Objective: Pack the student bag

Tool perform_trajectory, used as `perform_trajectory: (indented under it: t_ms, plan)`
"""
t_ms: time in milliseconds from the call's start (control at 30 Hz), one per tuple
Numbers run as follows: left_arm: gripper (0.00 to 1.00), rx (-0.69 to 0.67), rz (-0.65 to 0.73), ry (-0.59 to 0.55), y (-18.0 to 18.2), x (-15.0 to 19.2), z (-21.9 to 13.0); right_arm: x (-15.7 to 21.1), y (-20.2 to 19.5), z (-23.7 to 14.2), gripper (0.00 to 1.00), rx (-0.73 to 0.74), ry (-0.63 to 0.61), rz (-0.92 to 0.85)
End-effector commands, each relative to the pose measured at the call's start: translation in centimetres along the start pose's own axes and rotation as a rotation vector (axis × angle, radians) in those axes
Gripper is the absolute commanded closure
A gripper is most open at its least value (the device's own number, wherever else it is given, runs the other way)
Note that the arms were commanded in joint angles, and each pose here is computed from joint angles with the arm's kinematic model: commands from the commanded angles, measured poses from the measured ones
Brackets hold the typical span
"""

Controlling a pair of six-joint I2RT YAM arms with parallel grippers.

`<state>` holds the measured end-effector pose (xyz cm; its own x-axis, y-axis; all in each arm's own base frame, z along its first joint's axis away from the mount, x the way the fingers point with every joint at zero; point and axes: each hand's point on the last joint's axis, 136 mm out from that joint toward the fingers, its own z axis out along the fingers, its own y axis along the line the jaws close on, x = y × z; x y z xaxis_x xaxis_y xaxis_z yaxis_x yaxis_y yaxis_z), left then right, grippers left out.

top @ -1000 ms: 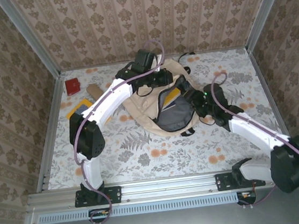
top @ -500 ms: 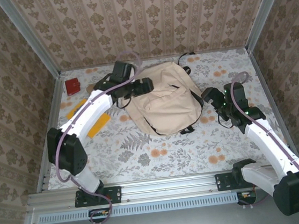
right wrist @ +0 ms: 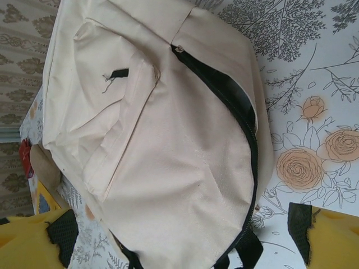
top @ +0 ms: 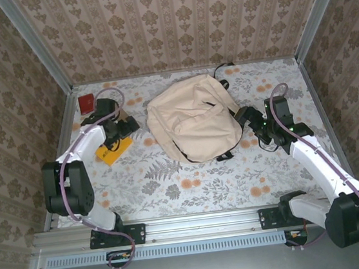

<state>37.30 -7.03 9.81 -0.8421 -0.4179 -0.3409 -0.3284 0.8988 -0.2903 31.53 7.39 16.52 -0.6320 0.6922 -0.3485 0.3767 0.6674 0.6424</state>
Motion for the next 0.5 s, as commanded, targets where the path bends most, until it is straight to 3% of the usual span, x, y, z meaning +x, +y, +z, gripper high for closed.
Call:
perform_trajectory:
  t_ms: [0,267,467]
  plan:
    - [0.01,0.010,0.001,0.009,0.6,-0.7,1.5,0.0,1.1,-0.2,0.00,-0.043,0.014,-0.015]
    - [0.07,0.027,-0.004,0.120,0.5,-0.7,5.4,0.4,1.2,0.0,0.00,-0.053,0.034,-0.007]
    - [0.10,0.013,-0.036,0.189,0.4,1.9,7.2,0.6,1.0,0.1,0.00,-0.053,0.040,-0.004]
